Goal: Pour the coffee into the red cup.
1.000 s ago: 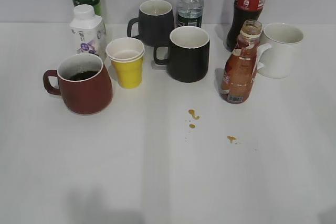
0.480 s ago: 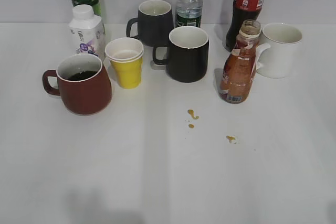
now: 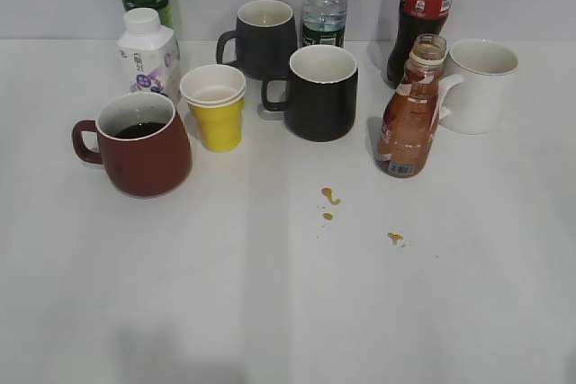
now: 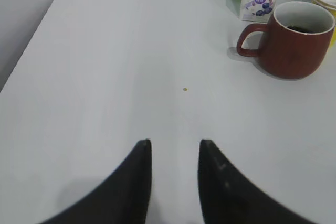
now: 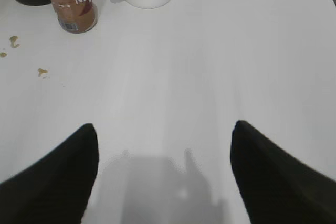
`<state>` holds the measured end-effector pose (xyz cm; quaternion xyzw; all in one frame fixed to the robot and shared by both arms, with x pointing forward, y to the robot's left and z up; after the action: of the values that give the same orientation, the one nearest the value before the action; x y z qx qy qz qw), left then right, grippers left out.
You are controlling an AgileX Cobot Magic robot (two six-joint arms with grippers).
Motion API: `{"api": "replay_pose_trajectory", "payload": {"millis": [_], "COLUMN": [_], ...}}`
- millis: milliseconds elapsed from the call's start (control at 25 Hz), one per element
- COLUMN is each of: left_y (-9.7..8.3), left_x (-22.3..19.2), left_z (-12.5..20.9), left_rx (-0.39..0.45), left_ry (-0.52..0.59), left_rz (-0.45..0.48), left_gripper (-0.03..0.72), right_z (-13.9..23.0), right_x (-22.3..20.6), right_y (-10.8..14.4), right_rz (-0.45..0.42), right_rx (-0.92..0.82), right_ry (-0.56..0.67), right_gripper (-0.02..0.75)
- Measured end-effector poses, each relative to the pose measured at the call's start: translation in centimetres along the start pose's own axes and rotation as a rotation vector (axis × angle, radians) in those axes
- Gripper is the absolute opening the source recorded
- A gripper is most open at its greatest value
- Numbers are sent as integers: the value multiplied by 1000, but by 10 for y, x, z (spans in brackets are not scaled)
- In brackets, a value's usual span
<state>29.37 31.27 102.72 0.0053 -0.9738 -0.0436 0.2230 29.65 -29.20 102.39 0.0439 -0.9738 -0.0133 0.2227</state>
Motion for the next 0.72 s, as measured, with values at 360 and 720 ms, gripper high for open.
{"api": "replay_pose_trajectory", "payload": {"millis": [360,720], "left_y": [0,0], "left_x": [0,0], "left_z": [0,0], "left_rx": [0,0], "left_ry": [0,0], "left_rz": [0,0], "left_gripper": [241,241], "right_z": [0,0], "right_x": [0,0], "right_y": [-1,-1], "right_rz": [10,10], "right_rx": [-5,-5], "right_ry": [-1,-1], "right_gripper": [586,586]}}
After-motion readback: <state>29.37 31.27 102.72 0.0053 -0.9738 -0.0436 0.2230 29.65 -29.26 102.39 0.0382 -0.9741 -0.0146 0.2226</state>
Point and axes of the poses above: a point on each arm's last joint axis where the gripper is mounted, x pointing back along that axis away from the gripper, y along the wrist's bending axis when the last joint is at zero, z = x × y, the point moved 7 cm from there along -x, pointing out along that axis toward the gripper, and after that the axes turned 5 degrees about -x, right-handed, at the moved point
